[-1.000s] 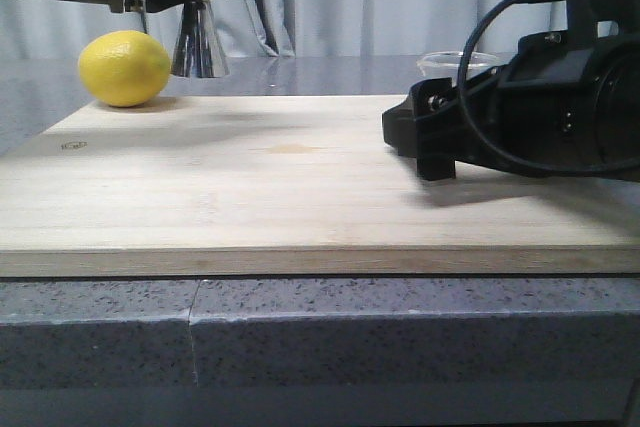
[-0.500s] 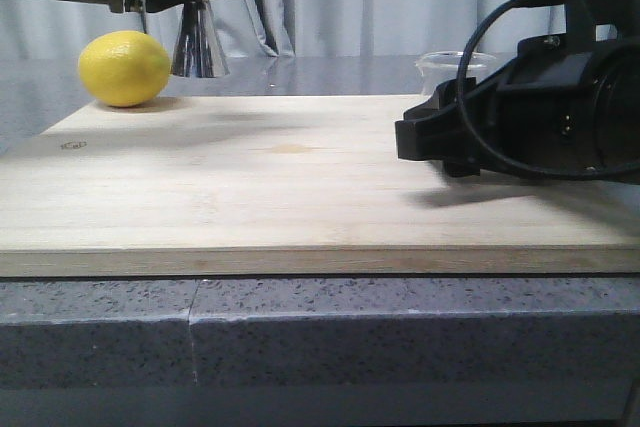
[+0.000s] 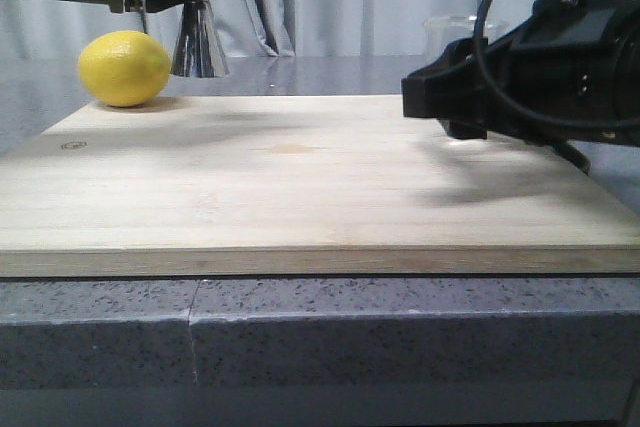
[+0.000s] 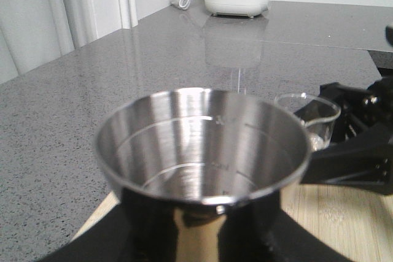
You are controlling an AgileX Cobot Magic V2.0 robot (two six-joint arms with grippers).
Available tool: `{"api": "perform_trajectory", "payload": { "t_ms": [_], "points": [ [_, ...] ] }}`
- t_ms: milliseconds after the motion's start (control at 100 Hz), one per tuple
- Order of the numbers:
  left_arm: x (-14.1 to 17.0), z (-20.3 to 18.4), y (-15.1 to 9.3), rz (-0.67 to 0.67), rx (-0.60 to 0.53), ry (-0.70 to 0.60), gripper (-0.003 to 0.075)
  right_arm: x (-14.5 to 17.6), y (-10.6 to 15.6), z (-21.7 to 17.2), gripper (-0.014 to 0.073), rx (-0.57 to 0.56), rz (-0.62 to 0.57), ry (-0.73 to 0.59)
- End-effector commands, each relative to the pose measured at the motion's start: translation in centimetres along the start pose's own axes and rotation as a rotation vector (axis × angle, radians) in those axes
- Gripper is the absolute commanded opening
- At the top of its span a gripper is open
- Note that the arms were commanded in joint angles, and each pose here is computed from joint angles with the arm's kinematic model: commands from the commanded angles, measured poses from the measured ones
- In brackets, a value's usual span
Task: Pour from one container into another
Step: 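Lift the beaker with the right gripper toward the held jigger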
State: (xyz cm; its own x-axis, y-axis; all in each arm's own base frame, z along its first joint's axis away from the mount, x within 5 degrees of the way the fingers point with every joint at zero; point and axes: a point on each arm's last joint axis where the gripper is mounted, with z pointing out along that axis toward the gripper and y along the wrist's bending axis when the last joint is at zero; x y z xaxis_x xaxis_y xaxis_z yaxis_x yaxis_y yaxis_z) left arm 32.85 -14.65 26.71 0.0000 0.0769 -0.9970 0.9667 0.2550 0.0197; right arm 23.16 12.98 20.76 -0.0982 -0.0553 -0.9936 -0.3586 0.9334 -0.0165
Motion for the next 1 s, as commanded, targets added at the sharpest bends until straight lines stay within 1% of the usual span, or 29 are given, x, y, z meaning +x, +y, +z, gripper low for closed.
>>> {"api": "perform_trajectory", "payload": {
  "t_ms": [0, 160, 300, 330, 490, 540, 690, 780, 910, 990],
  "points": [
    [-3.7, -0.2, -0.8, 0.029, 0.027, -0.162, 0.0206, -3.7, 0.0, -0.3, 0.0323, -0.008, 0.014, -0.153],
    [-3.7, -0.2, -0.8, 0.029, 0.027, -0.162, 0.0206, -7.2, 0.5, 0.0, 0.0323, -0.051, 0.035, -0.157],
    [-3.7, -0.2, -0.8, 0.029, 0.027, -0.162, 0.0206, -10.8, 1.4, 0.6, 0.0323, -0.124, -0.003, -0.128],
    [-3.7, -0.2, -0.8, 0.029, 0.027, -0.162, 0.0206, -11.4, 1.6, 0.9, 0.0323, -0.142, -0.017, -0.099],
    [-3.7, -0.2, -0.8, 0.029, 0.027, -0.162, 0.0206, -16.2, 2.4, 1.4, 0.0323, -0.206, -0.131, -0.05],
    [-3.7, -0.2, -0.8, 0.029, 0.027, -0.162, 0.0206, -17.9, 2.4, 1.4, 0.0323, -0.213, -0.181, -0.056],
    [-3.7, -0.2, -0.8, 0.029, 0.027, -0.162, 0.0206, -21.3, 2.4, 1.7, 0.0323, -0.204, -0.309, -0.039],
    [-3.7, -0.2, -0.8, 0.029, 0.027, -0.162, 0.0206, -22.5, 2.5, 2.6, 0.0323, -0.192, -0.362, -0.014],
    [-3.7, -0.2, -0.8, 0.029, 0.027, -0.162, 0.0206, -23.3, 3.0, 4.4, 0.0323, -0.179, -0.432, 0.006],
    [-3.7, -0.2, -0.8, 0.029, 0.027, -0.162, 0.0206, -23.6, 3.5, 5.2, 0.0323, -0.173, -0.513, 0.03]
  ]
}}
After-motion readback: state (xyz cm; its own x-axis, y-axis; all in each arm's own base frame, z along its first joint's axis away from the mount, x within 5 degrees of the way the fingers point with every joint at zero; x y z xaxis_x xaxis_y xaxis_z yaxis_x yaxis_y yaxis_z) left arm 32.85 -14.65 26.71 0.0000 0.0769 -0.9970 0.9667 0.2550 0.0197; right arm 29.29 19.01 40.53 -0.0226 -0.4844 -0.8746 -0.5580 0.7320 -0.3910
